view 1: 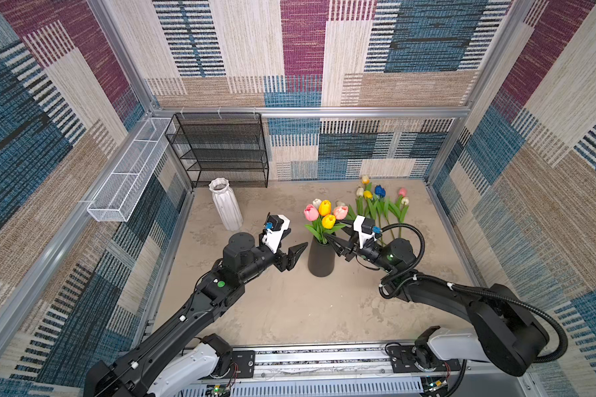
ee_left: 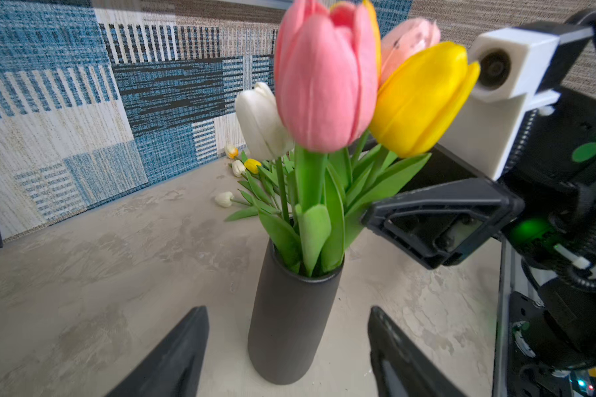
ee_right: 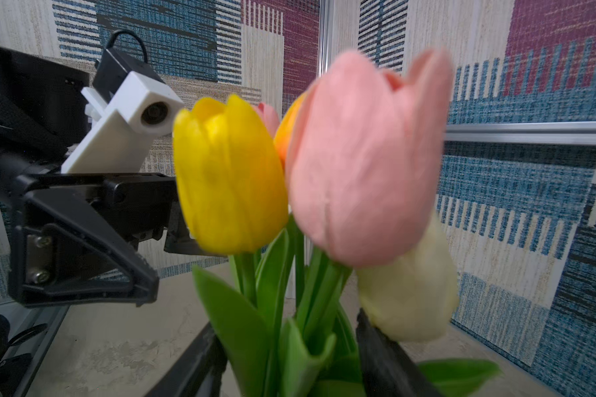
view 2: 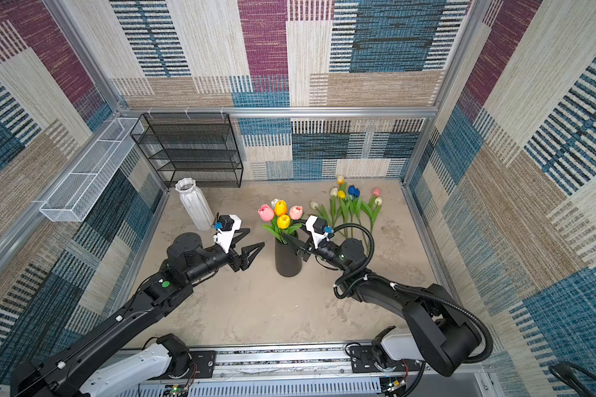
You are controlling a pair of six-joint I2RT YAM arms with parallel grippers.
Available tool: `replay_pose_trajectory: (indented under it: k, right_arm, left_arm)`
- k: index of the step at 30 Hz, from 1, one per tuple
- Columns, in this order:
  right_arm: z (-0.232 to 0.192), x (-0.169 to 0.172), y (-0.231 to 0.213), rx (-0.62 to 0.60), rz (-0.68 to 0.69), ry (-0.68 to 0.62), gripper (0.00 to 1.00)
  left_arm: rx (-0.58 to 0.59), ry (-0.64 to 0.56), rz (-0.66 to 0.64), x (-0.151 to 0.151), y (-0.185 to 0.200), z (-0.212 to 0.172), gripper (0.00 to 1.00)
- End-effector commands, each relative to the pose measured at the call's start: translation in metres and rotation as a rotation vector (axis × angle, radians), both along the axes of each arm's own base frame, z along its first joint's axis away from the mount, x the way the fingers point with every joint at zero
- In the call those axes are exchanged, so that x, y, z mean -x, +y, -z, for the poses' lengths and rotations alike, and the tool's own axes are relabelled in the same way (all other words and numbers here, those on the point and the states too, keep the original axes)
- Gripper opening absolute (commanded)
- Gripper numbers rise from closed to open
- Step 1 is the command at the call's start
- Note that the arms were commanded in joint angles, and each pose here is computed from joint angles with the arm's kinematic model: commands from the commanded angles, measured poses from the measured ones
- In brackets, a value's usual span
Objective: Arrange the flowers into the vase
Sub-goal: 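Open the right gripper and withdraw it to the remaining tulips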
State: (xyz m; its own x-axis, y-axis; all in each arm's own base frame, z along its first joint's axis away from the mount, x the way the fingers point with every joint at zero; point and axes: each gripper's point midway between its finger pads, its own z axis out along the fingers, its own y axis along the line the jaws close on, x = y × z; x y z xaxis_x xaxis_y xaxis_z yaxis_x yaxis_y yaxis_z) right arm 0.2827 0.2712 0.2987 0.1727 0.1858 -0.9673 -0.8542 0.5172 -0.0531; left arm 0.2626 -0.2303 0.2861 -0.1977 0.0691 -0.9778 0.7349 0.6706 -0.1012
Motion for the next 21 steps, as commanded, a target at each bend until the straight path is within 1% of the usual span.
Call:
replay_pose_trajectory:
  k: [1, 5, 7, 12, 13, 14, 15, 17, 21]
  right_arm:
    - [-0.003, 0.0, -0.01, 0.02, 0.061, -0.016, 0.68]
    - [-0.008, 0.005, -0.017, 0.036, 0.088, -0.03, 0.74]
    - [-0.011, 0.008, -0.018, 0.044, 0.087, -0.026, 0.76]
    - [-0.021, 0.016, -0.026, 0.048, 0.095, -0.012, 0.8]
    - [-0.021, 0.017, -0.027, 0.053, 0.098, -0.004, 0.82]
    - [-0.021, 0.017, -0.029, 0.056, 0.109, 0.007, 0.88]
    - [-0.02, 0.018, -0.032, 0.058, 0.123, 0.02, 0.89]
    - [-0.021, 0.018, -0.04, 0.052, 0.156, 0.034, 0.89]
    - [-0.022, 0.008, -0.06, 0.042, 0.274, 0.119, 0.87]
  left_arm:
    - [-0.013, 0.018, -0.044, 0.004, 0.012, 0.009, 0.82]
    - [-0.015, 0.004, -0.072, 0.015, 0.025, 0.015, 0.86]
    - [-0.009, -0.012, -0.078, 0.021, 0.031, 0.015, 0.89]
    - [0.011, -0.062, -0.082, 0.038, 0.044, 0.017, 0.99]
    - [0.013, -0.068, -0.079, 0.041, 0.045, 0.018, 1.0]
    - [0.012, -0.07, -0.074, 0.045, 0.047, 0.022, 1.0]
    - [0.009, -0.068, -0.073, 0.047, 0.048, 0.025, 0.99]
    - [0.008, -0.056, -0.074, 0.051, 0.051, 0.033, 1.0]
    - [0.019, -0.034, -0.056, 0.058, 0.051, 0.044, 1.0]
